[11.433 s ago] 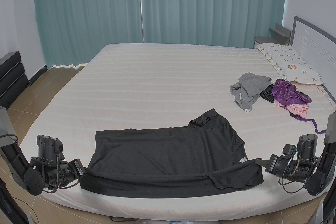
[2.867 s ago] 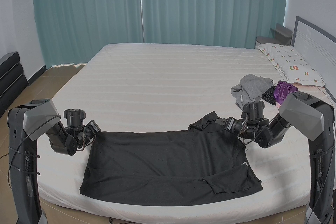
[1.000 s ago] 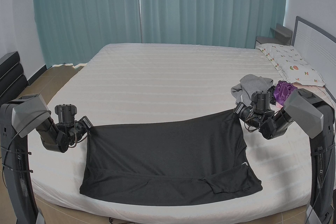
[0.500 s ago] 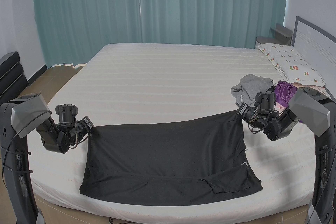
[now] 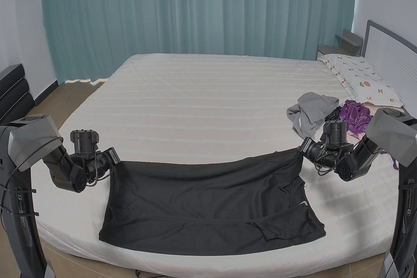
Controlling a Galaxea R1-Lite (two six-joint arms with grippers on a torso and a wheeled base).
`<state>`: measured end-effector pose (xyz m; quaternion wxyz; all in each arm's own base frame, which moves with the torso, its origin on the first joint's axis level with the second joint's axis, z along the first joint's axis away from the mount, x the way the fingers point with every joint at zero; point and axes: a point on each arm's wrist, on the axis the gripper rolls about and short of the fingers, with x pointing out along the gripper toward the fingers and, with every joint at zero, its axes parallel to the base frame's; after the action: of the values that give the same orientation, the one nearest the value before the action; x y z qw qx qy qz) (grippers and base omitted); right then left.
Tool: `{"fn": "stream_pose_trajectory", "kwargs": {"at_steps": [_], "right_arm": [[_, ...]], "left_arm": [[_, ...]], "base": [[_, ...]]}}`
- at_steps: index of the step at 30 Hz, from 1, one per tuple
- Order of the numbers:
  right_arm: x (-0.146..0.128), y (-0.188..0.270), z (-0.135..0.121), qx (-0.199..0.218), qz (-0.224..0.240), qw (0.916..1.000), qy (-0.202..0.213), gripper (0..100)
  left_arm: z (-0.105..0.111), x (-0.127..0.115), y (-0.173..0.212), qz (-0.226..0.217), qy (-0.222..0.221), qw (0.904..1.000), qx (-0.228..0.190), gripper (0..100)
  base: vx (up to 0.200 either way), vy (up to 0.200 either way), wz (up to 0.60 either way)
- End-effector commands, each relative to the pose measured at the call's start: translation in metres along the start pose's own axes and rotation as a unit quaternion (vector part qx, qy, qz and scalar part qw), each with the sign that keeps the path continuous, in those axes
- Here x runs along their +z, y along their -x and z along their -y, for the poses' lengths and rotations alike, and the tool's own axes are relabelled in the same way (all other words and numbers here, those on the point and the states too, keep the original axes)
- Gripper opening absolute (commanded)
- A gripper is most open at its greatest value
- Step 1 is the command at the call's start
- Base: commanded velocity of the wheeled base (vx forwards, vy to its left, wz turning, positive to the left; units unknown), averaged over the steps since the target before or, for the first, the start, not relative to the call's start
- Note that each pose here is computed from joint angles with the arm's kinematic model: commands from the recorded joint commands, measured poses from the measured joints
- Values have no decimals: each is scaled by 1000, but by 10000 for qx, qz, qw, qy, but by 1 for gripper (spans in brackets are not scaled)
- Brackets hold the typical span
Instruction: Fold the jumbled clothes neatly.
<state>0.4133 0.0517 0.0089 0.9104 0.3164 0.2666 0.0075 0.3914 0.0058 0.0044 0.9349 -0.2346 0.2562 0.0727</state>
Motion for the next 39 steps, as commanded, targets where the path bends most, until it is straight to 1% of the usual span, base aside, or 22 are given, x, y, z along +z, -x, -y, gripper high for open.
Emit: {"fn": "stream_pose_trajectory", "kwargs": {"at_steps": [1,3,7,11,15,16,17,19,28,31,35,39], "right_arm": [[7,10,-2,36,90,9999,-49,0],[10,7,-3,63,157,9998,-59,0],[13,2,-5,221,413,9989,-28,0],[8,-3,-1,194,346,9992,-11,0],[4,-5,1,184,275,9995,4,0],[3,-4,3,154,211,9997,0,0],[3,-4,3,154,211,9997,0,0],[2,0,5,120,92,9999,-16,0],[-9,30,12,92,-304,9995,-51,0],[-15,50,18,8,-484,9988,-91,0],[-21,63,23,-6,-681,9976,-117,0],[-37,76,34,-218,-996,9948,-37,0]], "left_arm": [[8,9,5,147,-51,9998,-104,0],[10,14,7,253,-50,9996,-134,0],[9,20,5,509,-18,9986,107,0],[4,16,4,420,-15,9989,202,0],[4,10,5,318,1,9993,217,0],[3,3,6,211,-26,9995,244,0],[3,3,6,211,-26,9995,244,0],[1,-5,11,74,-55,9996,279,0],[-6,-18,29,-217,-129,9989,405,0],[-9,-24,47,-419,-281,9981,354,0],[-12,-30,54,-562,-360,9970,395,0],[-19,-42,65,-801,-426,9946,499,0]], "base": [[0,0,0],[0,0,0],[0,0,0],[0,0,0],[0,0,0],[0,0,0],[0,0,0],[0,0,0],[0,0,0],[0,0,0],[0,0,0],[0,0,0]]}}
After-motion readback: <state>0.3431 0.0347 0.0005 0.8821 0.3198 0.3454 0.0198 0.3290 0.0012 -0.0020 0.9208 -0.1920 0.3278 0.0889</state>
